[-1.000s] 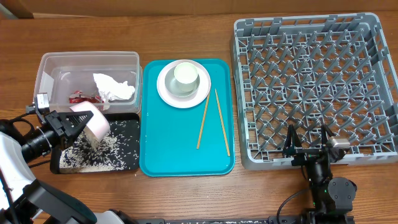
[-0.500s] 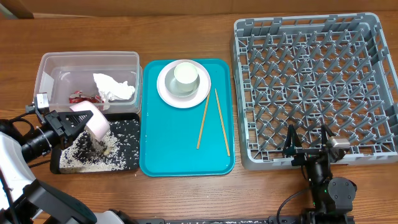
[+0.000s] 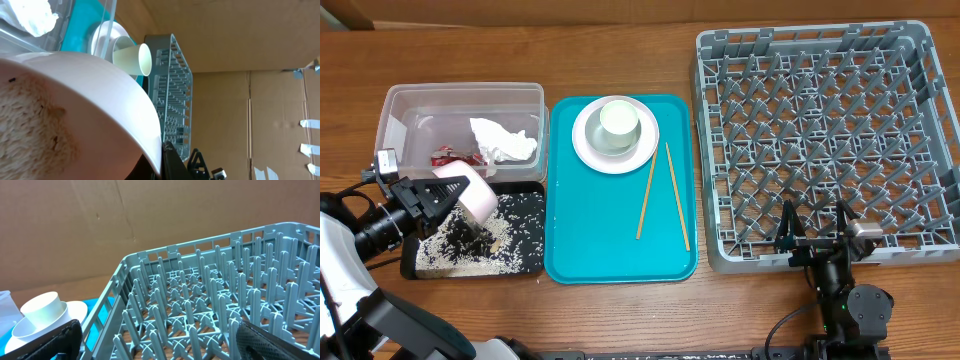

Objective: Sort waste into correct bins and load items into the dishwasher
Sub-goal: 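Tilt the bowl with the left gripper to pour rice onto the black tray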

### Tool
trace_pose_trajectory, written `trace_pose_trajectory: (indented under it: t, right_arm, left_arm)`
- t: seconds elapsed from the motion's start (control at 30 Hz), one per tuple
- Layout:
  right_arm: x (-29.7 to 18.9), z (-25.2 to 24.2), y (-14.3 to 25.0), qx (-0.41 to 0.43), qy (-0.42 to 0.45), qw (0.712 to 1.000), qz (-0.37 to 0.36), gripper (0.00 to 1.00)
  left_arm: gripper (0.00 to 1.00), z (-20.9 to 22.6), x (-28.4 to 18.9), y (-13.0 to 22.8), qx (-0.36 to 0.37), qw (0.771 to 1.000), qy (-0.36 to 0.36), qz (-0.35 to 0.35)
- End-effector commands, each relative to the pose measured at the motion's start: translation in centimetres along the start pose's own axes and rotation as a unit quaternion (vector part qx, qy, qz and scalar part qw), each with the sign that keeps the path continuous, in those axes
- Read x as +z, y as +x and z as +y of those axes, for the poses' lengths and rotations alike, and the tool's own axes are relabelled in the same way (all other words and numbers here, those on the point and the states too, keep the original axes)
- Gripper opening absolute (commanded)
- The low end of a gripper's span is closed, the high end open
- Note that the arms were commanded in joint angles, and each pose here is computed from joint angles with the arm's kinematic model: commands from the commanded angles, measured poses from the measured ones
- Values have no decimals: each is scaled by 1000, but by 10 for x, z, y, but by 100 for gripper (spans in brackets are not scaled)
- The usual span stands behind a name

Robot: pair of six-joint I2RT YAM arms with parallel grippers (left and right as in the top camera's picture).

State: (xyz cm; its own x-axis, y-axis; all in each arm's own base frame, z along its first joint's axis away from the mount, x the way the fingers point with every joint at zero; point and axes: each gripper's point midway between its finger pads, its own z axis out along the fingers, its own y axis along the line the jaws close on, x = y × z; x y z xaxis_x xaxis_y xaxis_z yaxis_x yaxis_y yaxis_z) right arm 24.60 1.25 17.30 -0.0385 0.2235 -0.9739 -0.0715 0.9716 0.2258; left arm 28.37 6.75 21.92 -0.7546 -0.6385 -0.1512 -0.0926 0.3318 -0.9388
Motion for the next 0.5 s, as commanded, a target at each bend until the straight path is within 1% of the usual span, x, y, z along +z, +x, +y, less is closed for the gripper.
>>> trace_pose_trajectory:
  t: [0.0, 0.13, 0.23, 0.47]
  right_arm:
    - [0, -1, 2, -4, 1, 1000, -2, 100]
    - [0, -1, 2, -4, 1, 1000, -2, 100]
    - [0, -1, 2, -4, 1, 1000, -2, 100]
    - [0, -1, 2, -4, 1, 1000, -2, 100]
  left_arm:
    - [4, -14, -3, -2, 23, 999, 29, -18]
    - [4, -20, -3, -11, 49, 997, 47, -33]
    - [4, -19, -4, -15, 69, 996, 46, -39]
    - [4, -19, -4, -16, 82, 995, 45, -40]
